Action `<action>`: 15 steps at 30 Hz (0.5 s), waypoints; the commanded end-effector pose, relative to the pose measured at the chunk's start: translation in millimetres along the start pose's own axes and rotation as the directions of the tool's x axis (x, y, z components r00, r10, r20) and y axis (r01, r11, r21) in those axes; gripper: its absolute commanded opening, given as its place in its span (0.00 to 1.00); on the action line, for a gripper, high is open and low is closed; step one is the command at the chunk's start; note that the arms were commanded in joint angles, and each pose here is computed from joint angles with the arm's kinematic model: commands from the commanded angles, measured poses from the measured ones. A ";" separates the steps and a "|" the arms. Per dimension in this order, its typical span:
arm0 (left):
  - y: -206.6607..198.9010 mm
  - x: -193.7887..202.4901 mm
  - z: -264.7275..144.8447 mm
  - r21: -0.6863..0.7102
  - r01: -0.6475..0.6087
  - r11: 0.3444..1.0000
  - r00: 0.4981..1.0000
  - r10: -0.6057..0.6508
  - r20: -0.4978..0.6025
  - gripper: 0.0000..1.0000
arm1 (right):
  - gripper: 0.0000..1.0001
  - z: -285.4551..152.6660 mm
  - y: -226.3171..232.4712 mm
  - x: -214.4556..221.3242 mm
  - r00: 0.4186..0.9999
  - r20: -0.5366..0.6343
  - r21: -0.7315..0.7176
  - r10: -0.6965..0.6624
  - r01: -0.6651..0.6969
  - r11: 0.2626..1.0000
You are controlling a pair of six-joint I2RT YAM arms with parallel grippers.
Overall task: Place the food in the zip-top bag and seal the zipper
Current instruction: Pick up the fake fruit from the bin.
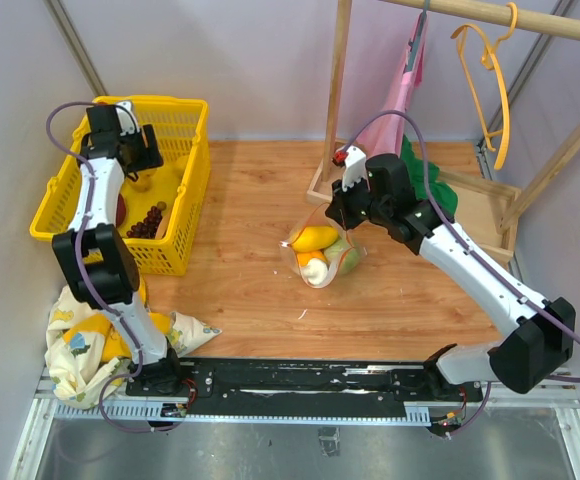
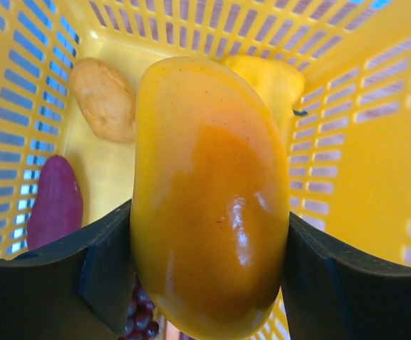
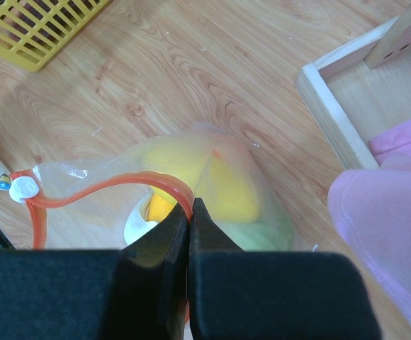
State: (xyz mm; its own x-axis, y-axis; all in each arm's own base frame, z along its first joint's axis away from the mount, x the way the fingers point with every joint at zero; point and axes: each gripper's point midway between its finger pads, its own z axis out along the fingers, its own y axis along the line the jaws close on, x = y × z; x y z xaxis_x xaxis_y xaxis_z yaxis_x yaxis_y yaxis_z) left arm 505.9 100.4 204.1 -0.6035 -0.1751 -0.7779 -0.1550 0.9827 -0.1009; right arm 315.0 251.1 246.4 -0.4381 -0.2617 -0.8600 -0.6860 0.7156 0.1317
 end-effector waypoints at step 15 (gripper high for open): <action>-98.2 -5.5 -157.4 0.300 -0.036 0.953 0.971 -0.037 0.237 0.23 | 0.01 -14.7 5.0 -13.0 0.998 0.045 -0.023 0.038 -0.037 0.999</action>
State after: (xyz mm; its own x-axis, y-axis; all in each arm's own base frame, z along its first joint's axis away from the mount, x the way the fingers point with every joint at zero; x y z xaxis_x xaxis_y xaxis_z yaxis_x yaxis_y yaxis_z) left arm 421.5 41.2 292.1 -0.4553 -0.2060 -0.8662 -0.0345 0.9762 -0.2140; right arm 310.7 253.5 249.9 -0.4521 -0.2397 -0.8592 -0.6860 0.7091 0.1631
